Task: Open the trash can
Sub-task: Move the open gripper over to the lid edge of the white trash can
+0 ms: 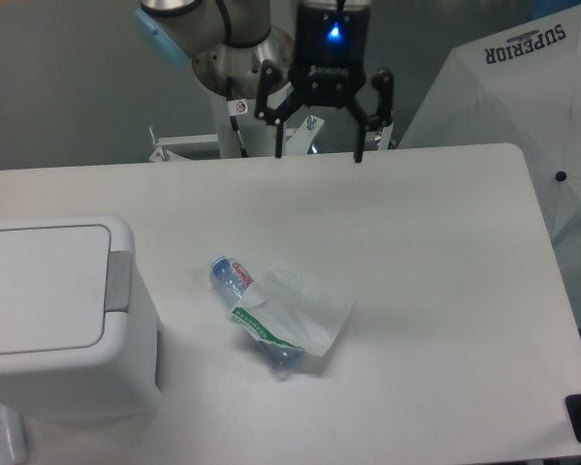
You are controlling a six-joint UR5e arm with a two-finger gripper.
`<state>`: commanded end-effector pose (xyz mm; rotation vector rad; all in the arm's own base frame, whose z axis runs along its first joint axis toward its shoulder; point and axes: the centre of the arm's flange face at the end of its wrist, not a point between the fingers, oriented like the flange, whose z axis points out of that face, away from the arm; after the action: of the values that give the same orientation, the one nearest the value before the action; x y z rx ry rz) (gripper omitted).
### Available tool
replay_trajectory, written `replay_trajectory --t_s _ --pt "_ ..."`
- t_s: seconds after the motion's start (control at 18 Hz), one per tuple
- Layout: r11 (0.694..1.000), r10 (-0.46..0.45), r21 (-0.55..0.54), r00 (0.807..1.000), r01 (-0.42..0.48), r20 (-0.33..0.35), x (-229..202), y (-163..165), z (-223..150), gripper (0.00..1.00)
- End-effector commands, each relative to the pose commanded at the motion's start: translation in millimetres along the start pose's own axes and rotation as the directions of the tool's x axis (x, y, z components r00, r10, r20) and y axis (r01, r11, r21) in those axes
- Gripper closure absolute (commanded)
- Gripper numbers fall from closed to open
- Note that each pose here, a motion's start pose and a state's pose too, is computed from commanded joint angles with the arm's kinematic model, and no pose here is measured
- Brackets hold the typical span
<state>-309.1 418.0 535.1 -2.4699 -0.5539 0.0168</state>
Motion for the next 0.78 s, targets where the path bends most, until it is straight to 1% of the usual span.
replay_trajectory --t_s 0.11,0.17,0.33,0.44,0.61,0.78 --pt "1.000 0.023 0.005 1.000 -0.023 -0.018 12 -10 15 0.00" --pt "1.000 0.019 0.008 1.000 -0.018 -0.023 16 -14 20 0.00" --pt "0.998 -0.049 0.024 0.998 0.050 -0.039 28 -31 35 0.00" --pt "0.995 -0.075 0.055 0.996 0.077 -0.045 36 -41 45 0.00" --pt "0.984 -0.142 0.098 0.988 0.147 -0.063 48 -51 64 0.00" --pt "0.983 -0.154 0.093 0.985 0.161 -0.076 57 -51 69 0.00"
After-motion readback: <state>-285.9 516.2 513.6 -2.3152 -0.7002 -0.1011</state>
